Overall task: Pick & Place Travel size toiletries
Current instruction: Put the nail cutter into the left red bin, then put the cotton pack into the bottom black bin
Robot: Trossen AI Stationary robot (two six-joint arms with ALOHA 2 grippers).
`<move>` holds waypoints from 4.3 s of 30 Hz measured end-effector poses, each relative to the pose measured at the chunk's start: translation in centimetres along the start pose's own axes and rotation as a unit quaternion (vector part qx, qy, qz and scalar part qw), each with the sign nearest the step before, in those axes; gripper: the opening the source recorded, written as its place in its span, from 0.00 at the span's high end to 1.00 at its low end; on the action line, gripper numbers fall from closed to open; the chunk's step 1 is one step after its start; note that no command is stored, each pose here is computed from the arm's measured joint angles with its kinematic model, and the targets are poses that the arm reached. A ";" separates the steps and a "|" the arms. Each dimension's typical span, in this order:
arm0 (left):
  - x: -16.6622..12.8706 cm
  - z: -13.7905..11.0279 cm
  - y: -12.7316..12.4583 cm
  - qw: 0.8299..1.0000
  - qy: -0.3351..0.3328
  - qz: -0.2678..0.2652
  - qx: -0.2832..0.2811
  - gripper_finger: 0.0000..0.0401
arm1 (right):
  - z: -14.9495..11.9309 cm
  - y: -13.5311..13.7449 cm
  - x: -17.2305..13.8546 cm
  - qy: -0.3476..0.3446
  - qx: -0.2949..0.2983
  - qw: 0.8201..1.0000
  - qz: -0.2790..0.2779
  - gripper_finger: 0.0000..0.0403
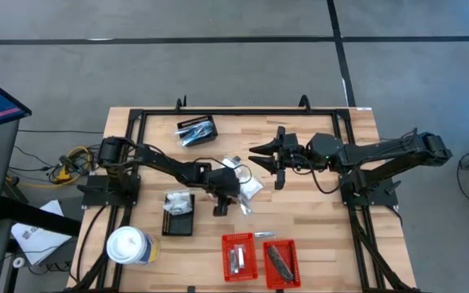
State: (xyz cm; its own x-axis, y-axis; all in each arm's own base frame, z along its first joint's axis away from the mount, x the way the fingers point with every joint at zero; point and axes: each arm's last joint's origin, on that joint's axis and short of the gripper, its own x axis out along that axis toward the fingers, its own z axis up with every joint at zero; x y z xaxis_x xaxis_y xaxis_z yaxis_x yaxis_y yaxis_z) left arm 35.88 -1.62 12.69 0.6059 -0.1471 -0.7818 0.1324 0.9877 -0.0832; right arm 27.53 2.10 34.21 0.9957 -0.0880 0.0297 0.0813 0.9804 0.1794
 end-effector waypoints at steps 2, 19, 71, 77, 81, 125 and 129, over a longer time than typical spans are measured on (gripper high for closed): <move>0.1 0.1 -0.5 1.000 -0.004 0.006 0.022 0.71 | 0.0 0.0 0.0 0.000 0.000 1.000 0.000 0.72; 1.4 1.0 -3.1 0.979 -0.070 0.031 0.186 0.71 | 0.0 0.0 0.0 -0.002 0.000 1.000 0.000 0.72; 4.0 -0.2 -0.9 0.986 -0.075 -0.007 0.148 0.75 | 0.0 0.0 0.0 -0.002 0.001 1.000 0.001 0.72; 3.9 -0.2 -0.8 0.986 -0.071 -0.004 0.148 0.88 | 0.0 0.0 0.0 -0.002 0.001 1.000 0.001 0.72; 2.8 0.1 -0.8 0.986 -0.057 0.059 0.142 0.88 | 0.0 0.1 0.0 -0.002 0.001 1.000 0.001 0.72; -0.8 3.1 -13.7 0.863 -0.243 -0.208 0.391 0.73 | 0.0 0.3 0.0 -0.001 0.005 1.000 0.005 0.72; -0.8 3.1 -13.7 0.864 -0.243 -0.209 0.389 0.70 | 0.0 0.3 0.0 -0.001 0.005 1.000 0.005 0.72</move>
State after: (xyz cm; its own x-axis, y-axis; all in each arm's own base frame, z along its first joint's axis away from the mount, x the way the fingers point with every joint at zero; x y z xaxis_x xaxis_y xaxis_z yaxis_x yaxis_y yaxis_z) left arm 36.04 -15.24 16.36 0.6100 -0.6736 -0.4173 0.7919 0.5361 0.2923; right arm 27.52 2.36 34.23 0.9964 -0.0780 0.0332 0.0705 0.9796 0.1882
